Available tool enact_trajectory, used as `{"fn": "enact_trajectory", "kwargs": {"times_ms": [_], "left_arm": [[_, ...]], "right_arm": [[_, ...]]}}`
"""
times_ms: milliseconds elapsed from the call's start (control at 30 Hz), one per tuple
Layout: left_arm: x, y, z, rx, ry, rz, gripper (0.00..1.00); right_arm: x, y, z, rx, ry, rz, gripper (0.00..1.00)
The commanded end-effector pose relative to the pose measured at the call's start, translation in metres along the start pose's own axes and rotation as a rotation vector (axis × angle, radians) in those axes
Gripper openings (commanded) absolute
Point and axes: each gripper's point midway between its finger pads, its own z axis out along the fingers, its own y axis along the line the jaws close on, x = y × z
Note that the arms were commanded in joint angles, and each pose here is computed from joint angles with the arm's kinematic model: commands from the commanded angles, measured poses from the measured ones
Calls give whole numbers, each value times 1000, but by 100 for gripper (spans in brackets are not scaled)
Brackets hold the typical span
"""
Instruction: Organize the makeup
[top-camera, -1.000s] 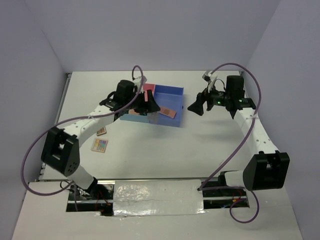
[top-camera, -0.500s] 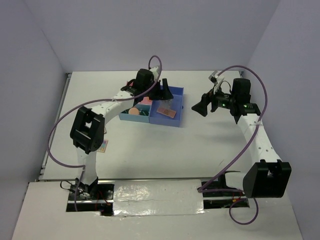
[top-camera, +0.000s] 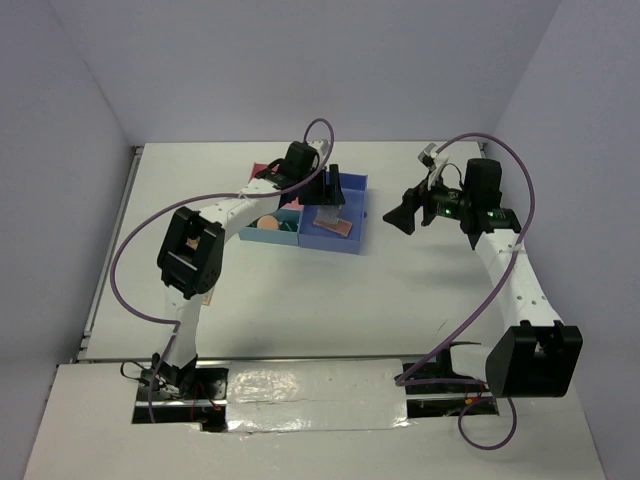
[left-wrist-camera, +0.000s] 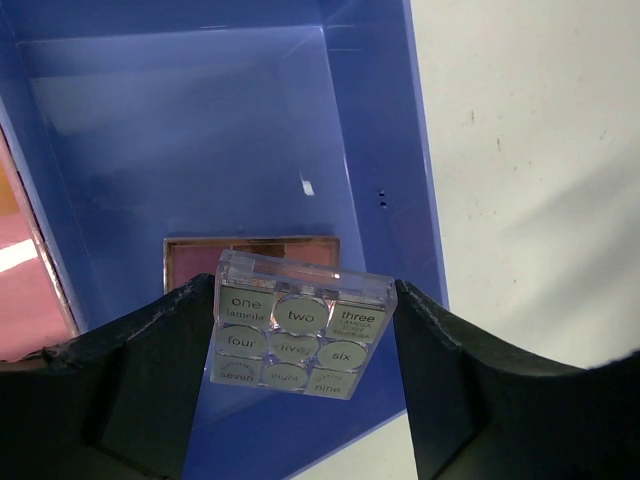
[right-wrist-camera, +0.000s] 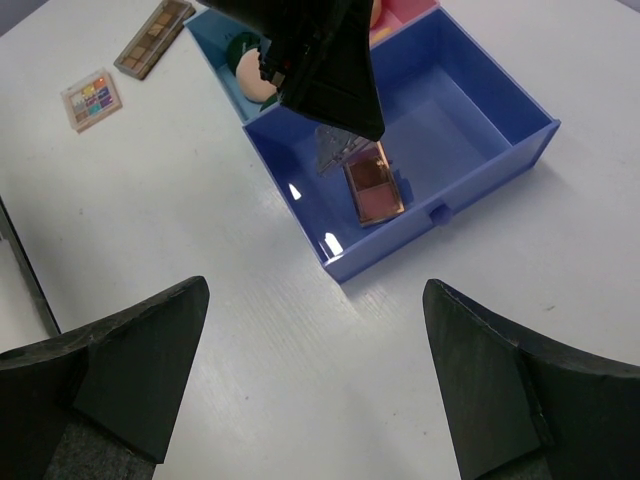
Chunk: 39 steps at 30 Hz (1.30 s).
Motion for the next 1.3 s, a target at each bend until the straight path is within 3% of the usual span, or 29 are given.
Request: {"fn": "enact_trajectory", "kwargs": {"times_ms": [0,267,500,567,833,1100,1267], "left_arm": [[-9,-1,4,-19,-21,31,49],[1,2,9,-53,5,38,70],[-7,-6,2,-40,-13,45,79],[-9,-8,0,-35,-15,46,92],[-15,-17,-6,-2,-39,37,98],[-42,-42,-52,43,-152,57,92],[-47,-47,-101,55,-239,63,77]], "right_arm": [[-12,3,-6,4,-44,-43,95],[-11,2,-6,8,-44,-41,95],[-10,1,-6,10,-42,-39,95],[-10,1,-6,9,-43,-39,95],[-10,-1,-6,12,-39,-40,95],[-9,-2,-7,20,-35,-42,95],[-8,-3,-7,20,-33,-42,95]]}}
